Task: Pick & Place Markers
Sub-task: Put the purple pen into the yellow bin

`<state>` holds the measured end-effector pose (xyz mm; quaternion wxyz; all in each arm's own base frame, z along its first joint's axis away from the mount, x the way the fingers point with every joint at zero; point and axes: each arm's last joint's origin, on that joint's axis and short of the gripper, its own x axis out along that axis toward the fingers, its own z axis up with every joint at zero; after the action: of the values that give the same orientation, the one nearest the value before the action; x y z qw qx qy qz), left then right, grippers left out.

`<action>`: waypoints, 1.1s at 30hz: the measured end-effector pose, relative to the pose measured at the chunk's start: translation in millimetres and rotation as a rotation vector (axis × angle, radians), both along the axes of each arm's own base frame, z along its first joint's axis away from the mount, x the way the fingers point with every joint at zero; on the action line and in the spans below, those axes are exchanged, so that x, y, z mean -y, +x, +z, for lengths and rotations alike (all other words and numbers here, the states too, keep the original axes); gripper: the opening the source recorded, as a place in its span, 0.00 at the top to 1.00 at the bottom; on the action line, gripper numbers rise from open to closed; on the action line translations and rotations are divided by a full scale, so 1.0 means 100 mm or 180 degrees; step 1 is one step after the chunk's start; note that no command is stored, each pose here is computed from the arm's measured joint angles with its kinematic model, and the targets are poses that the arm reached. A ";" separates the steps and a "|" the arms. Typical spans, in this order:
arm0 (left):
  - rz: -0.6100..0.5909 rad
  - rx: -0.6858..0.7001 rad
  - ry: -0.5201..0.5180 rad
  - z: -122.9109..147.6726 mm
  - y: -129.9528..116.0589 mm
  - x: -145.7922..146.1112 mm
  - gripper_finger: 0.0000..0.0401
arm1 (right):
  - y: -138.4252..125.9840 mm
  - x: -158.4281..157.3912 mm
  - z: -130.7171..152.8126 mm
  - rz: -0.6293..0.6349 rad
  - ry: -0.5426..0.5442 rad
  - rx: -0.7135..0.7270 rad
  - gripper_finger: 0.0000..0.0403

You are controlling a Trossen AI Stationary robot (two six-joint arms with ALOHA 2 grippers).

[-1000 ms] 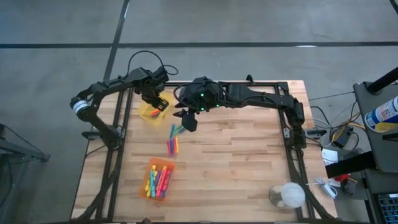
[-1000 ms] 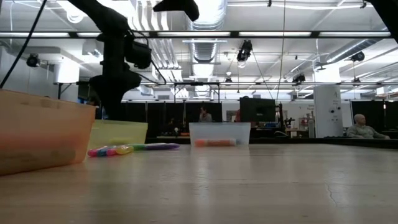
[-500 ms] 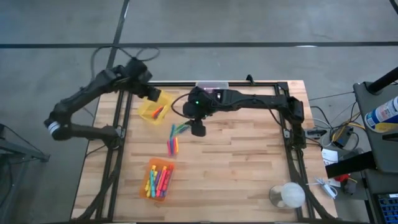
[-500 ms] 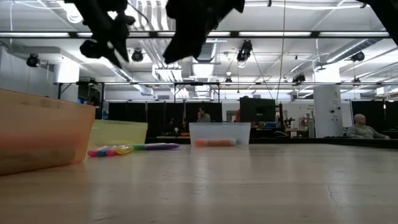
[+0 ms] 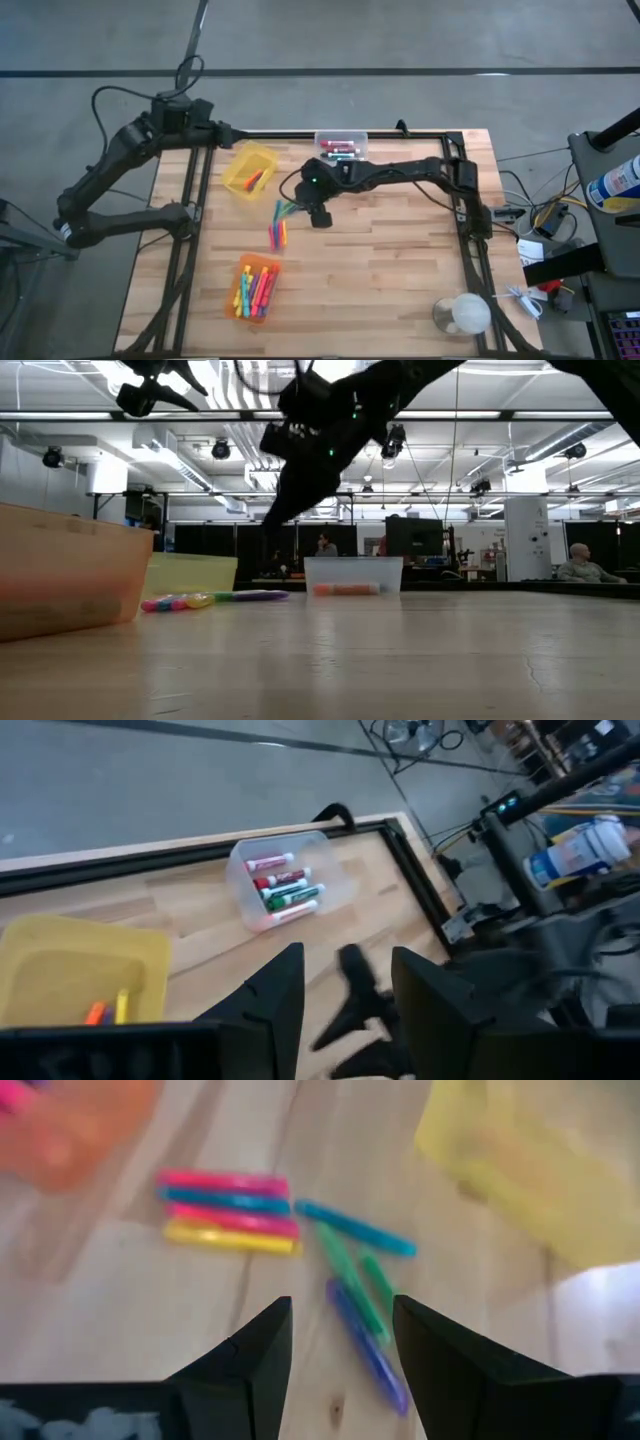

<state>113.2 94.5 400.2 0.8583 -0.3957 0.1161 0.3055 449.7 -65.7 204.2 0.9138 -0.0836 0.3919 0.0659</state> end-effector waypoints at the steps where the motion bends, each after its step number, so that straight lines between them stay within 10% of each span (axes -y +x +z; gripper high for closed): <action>1: 0.0011 0.0017 -0.0013 0.00 -0.01 0.01 0.64 | 0.02 0.02 -0.07 -0.0007 0.0005 -0.0052 0.59; 33: 0.0014 0.0118 -0.0149 0.00 -0.03 0.03 0.64 | 0.40 0.41 -0.64 -0.0154 0.0254 -0.1465 0.69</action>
<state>110.7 91.1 400.6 0.8501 -0.4215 0.1064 0.2973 490.2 -106.3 139.8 0.8044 -0.0207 0.5888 0.0767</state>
